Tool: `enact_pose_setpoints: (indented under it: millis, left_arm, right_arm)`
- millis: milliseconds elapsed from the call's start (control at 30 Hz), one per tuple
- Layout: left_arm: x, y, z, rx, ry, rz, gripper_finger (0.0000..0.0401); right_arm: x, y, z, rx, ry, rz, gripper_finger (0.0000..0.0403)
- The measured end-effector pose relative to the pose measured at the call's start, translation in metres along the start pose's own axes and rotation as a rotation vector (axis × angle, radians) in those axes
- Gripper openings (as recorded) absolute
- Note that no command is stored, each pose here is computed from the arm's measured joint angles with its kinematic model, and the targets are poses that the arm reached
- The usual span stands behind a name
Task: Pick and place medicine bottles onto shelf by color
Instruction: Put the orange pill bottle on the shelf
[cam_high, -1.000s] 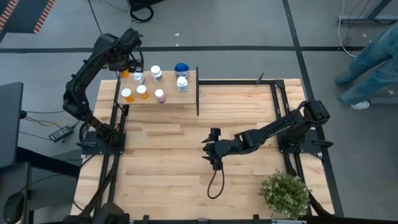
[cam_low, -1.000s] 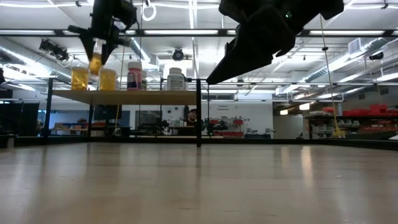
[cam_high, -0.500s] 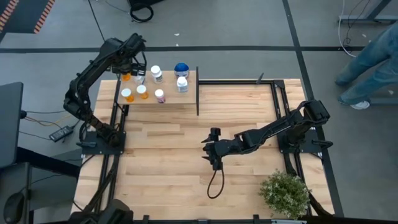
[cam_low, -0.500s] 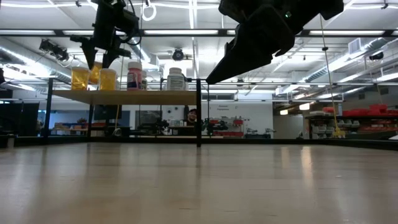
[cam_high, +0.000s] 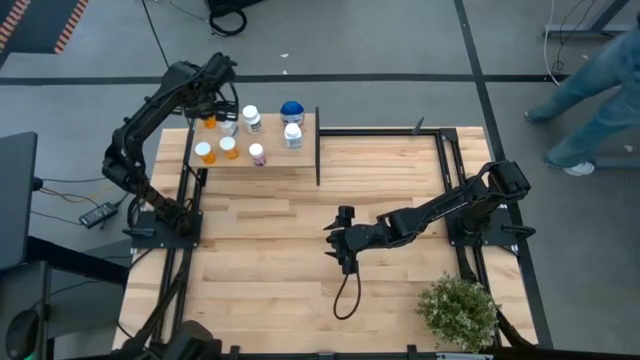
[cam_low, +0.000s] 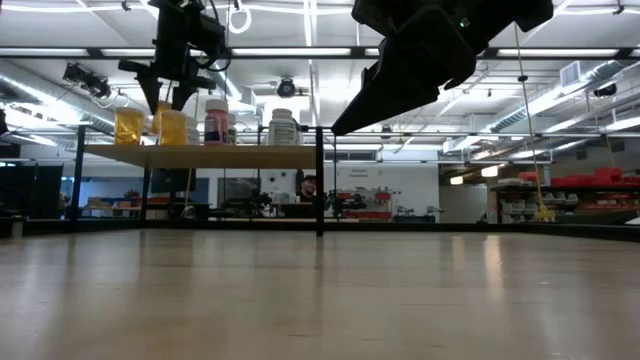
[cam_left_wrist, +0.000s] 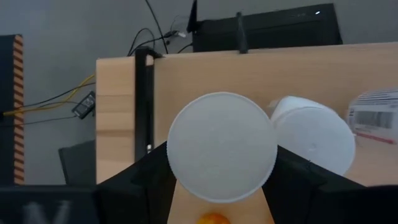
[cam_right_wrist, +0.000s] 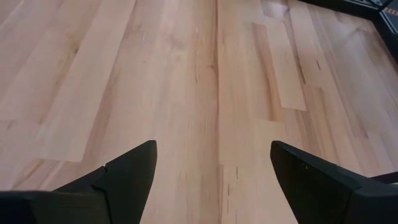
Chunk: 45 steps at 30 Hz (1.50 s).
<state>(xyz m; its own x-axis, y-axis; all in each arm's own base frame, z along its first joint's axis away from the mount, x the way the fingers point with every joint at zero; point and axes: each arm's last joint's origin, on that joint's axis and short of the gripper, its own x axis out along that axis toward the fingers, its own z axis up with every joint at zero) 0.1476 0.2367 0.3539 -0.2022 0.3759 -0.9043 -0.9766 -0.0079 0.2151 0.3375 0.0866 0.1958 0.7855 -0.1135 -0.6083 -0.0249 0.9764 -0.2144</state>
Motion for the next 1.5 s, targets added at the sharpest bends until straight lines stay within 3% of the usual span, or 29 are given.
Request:
enact_pose_setpoints:
  millis: [333,633,833,933,1233,1500]
  left_arm:
    - [-0.004,-0.012,0.001,0.011,-0.038,-0.087,0.0218]
    - [-0.001,-0.004,-0.002,0.000,-0.042,0.039,0.0206]
    - [0.039,-0.009,-0.011,0.004,0.039,0.044,0.0217]
    - [0.049,-0.009,-0.010,0.004,0.012,0.047,0.0212]
    - [0.039,-0.008,-0.005,-0.008,0.013,-0.019,0.0204]
    - [0.036,-0.006,-0.012,0.023,0.066,0.007,0.0223]
  right_arm:
    - [0.000,0.000,0.000,0.002,0.000,0.000,0.0323]
    - [0.000,0.000,0.000,0.003,0.001,0.012,0.0323]
    - [0.000,0.001,0.000,0.002,0.001,0.013,0.0323]
    - [0.000,0.001,0.000,0.002,0.001,0.017,0.0323]
    - [0.000,0.000,0.000,-0.003,0.001,0.014,0.0323]
    - [-0.001,0.002,0.000,-0.001,0.000,0.024,0.0323]
